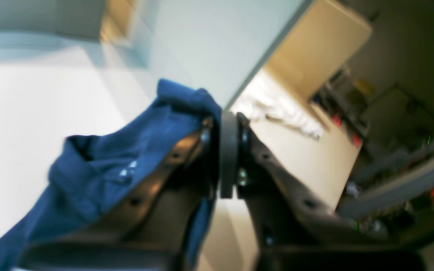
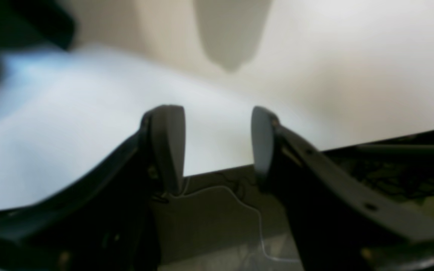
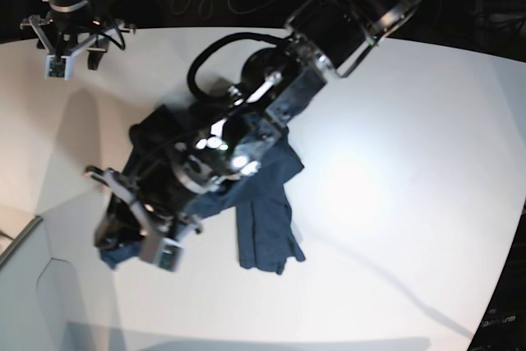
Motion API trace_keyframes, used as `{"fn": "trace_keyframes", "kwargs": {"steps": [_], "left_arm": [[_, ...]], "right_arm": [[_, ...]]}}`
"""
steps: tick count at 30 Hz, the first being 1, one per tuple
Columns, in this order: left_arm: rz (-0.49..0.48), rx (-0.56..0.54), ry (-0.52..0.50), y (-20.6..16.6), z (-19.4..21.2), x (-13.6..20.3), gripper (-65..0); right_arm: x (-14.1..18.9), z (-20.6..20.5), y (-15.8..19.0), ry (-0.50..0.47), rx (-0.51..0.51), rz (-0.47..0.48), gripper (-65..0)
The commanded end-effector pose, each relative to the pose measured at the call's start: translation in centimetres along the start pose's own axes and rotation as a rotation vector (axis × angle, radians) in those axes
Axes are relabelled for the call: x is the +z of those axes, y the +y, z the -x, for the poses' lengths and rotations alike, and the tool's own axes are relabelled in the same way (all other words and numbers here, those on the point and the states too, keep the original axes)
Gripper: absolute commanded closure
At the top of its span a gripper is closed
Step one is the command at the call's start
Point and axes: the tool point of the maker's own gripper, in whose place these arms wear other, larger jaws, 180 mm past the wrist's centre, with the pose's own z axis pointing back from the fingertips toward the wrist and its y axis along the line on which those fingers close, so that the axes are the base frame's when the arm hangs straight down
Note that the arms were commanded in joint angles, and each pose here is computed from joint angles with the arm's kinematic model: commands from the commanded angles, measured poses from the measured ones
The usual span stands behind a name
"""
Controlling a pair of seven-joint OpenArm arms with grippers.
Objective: Layout the t-shirt on the table in an organized manner, then fold the t-shirt properly
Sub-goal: 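Lift the shirt with the left gripper and swing it across the table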
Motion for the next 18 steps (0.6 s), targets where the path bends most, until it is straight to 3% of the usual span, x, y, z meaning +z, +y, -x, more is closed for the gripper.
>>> {"fn": "trace_keyframes", "kwargs": {"steps": [1,4,9,13,18], "left_arm": [[0.037,-0.025,-0.022,-1.1,-1.0,-0.9,-10.7],[0.041,-0.057,0.05,-1.0,1.5,-1.3,-27.3],[0.003,-0.059,0.056,1.2,2.3,1.0,-53.4],[-0.118,-0.029,0.009,6.3,1.3,5.3,-59.6],[-0.355,0.025,-0.051,14.2,0.5,12.7,-60.1]], "right_arm": [[0.3,-1.0,-0.3,-0.038,0.01,0.004,-28.8],[0.3,-1.0,-0.3,-0.038,0.01,0.004,-28.8],[0.0,-2.0,-0.1,-0.062,0.004,0.0,-28.8],[-0.3,-2.5,0.0,-0.075,0.0,0.0,-28.8],[-0.5,-3.2,0.1,-0.093,-0.007,-0.002,-28.8]]}}
